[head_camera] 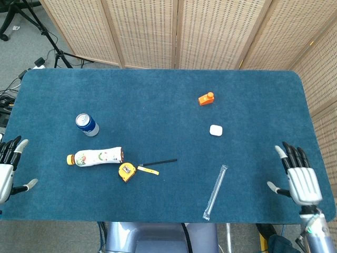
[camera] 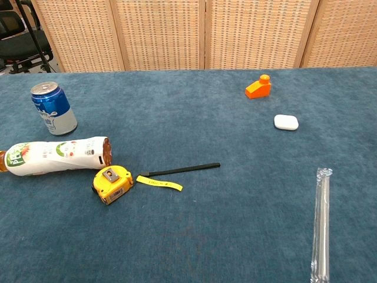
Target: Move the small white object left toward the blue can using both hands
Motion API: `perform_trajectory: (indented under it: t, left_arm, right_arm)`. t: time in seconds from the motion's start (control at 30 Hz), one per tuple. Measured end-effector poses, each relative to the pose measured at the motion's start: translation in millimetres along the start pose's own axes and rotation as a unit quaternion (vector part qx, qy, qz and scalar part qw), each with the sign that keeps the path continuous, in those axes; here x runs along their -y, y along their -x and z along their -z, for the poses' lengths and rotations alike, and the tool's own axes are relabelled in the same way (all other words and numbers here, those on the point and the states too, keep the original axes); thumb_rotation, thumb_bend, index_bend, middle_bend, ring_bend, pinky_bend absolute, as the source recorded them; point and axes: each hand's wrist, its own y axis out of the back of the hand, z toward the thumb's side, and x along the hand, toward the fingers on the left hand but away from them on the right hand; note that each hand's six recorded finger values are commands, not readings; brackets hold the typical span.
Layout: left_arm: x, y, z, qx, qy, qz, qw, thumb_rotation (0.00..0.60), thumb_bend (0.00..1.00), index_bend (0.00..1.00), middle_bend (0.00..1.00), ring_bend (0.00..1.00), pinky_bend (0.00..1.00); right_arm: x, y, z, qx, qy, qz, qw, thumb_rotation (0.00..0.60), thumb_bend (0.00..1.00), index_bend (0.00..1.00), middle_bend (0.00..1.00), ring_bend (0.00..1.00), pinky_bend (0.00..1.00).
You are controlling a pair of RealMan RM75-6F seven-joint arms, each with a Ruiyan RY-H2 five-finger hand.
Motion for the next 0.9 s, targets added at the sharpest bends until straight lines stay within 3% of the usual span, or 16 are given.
perform_trajectory:
  t: [0.33,0.63,0.9]
  left_arm:
    - [-1,0,2,-0.01,-0.004,-0.003,0.9999,0.6,0.0,0.0,0.0,0.0,0.0]
    - [6,-7,4,-0.022,-0.003,0.011,0.9997,0.6,0.0,0.0,0.0,0.0,0.0]
    - [4,-10,6,-0.029,0.0,0.01,0.9995,0.6,0.0,0.0,0.0,0.0,0.0]
  right_arm:
    - [14,117,-61,-0.041,0.047,-0.05,0.9968,0.6,0.0,0.08,0.04,0.0,0.0]
    - [58,183,-69,0.033,0.07,-0.094,0.9925,0.6,0.0,0.19,0.16,0.0,0.0]
    - [82,208,-88,0.037,0.042,-0.102,0.9932,0.6,0.0,0.23,0.18,0.0,0.0]
